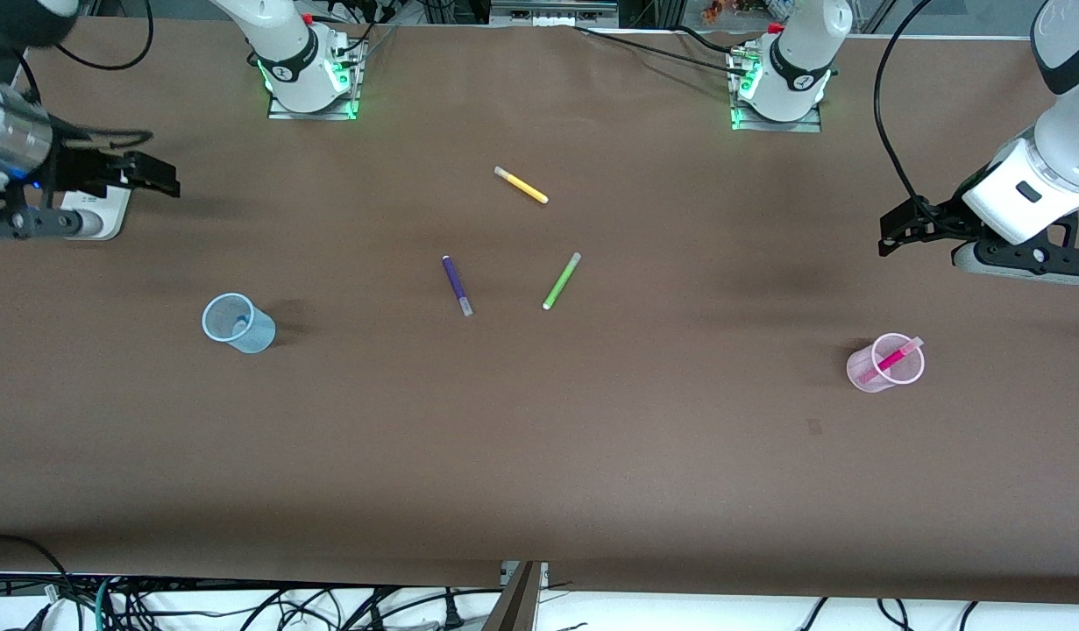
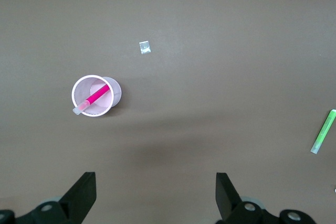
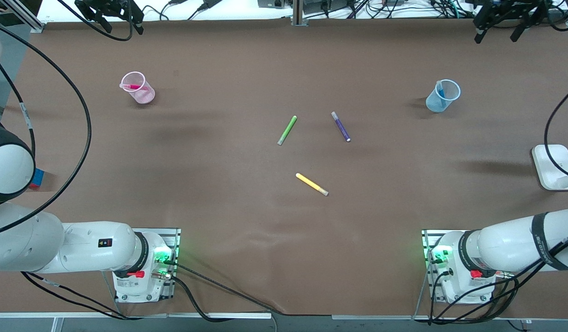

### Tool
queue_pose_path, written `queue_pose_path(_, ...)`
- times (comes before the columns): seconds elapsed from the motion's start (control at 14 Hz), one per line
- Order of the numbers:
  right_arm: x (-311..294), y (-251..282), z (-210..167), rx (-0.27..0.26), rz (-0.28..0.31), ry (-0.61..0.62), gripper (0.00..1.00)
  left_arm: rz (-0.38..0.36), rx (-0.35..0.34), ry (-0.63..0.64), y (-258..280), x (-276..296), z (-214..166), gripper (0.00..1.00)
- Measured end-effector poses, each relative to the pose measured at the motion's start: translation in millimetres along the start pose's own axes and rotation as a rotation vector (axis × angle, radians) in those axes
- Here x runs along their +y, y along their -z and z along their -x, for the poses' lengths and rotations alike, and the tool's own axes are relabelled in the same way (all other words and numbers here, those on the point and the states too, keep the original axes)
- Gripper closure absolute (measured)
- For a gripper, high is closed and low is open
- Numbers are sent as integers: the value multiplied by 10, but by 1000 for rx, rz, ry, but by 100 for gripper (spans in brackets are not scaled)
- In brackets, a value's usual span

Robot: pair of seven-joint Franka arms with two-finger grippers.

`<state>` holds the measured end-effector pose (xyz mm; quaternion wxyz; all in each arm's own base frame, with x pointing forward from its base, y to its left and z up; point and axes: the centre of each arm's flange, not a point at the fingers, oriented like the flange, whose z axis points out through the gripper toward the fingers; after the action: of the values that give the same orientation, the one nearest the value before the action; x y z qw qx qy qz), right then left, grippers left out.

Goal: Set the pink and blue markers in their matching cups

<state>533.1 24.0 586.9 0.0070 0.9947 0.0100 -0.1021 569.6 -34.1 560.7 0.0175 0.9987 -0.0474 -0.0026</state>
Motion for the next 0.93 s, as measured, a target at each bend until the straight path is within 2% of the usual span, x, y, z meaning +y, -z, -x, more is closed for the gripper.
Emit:
queue_pose_path(0.36, 66, 304, 292, 61, 25, 0, 0, 0, 0, -9, 0, 28, 0, 0)
queue_pose_path(0.57, 102, 375, 349, 54, 45, 38, 0, 0, 0, -10, 0, 33, 0, 0)
queue_pose_path(0.93, 91, 340, 357, 17, 34, 49, 0, 0, -1, -14, -1, 36, 0, 0)
